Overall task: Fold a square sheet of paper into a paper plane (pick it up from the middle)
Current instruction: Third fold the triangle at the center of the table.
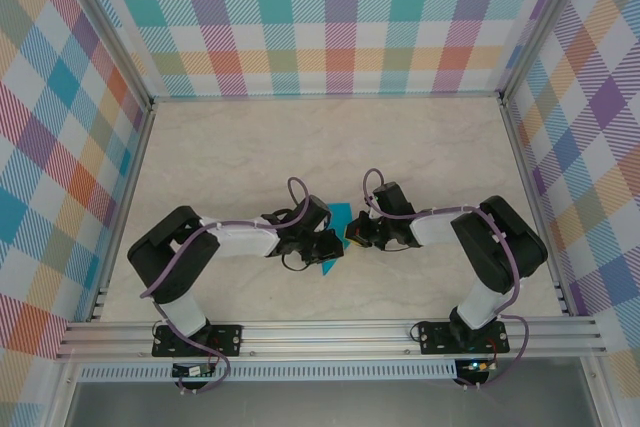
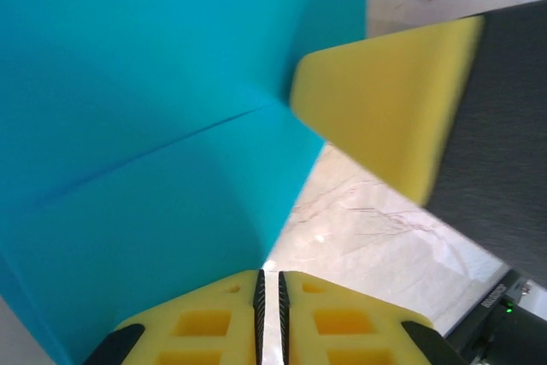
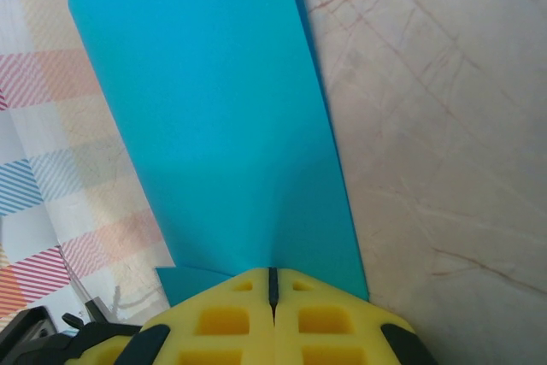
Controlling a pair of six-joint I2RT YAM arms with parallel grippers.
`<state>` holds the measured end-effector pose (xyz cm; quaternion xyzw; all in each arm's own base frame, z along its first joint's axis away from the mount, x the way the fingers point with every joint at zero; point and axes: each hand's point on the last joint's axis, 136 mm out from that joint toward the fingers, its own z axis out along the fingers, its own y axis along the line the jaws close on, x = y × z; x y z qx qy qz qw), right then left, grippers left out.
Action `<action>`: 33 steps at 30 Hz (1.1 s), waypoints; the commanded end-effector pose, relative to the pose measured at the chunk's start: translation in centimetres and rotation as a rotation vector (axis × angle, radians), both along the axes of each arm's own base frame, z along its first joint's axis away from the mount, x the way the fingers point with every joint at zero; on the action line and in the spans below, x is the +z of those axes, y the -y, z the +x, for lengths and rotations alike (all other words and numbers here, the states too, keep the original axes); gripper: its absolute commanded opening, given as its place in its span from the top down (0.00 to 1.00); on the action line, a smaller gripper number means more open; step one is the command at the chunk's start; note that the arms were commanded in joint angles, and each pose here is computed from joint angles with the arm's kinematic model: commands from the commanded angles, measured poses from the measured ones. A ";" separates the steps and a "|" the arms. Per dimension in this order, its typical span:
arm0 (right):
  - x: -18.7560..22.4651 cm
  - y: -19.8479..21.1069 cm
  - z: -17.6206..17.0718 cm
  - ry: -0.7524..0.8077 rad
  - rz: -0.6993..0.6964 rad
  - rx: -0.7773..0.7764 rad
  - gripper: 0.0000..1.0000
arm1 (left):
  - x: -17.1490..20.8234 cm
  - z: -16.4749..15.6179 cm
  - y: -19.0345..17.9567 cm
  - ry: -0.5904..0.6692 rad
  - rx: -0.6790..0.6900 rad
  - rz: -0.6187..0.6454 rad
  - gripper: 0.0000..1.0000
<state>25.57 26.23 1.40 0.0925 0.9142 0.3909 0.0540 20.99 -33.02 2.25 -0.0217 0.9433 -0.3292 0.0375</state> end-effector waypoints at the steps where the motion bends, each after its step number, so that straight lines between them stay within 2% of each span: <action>1: -2.7 2.3 -1.8 -0.082 -0.126 -0.014 1.00 | -1.9 -1.2 -0.9 -0.047 0.004 0.035 0.86; 9: -3.2 2.6 -1.9 -0.093 -0.146 -0.021 1.00 | -2.0 -2.3 -2.5 -0.049 0.011 0.059 0.86; 23: -3.7 2.8 -2.0 -0.108 -0.168 -0.021 1.00 | -1.1 -4.9 -4.3 -0.071 -0.093 0.085 0.86; 30: -3.7 2.8 -2.0 -0.108 -0.167 -0.025 1.00 | 3.1 -2.4 -3.3 0.058 -0.041 0.032 0.83; 33: -3.9 2.8 -2.1 -0.116 -0.165 -0.021 1.00 | 5.2 -1.3 -2.1 0.106 -0.017 -0.036 0.80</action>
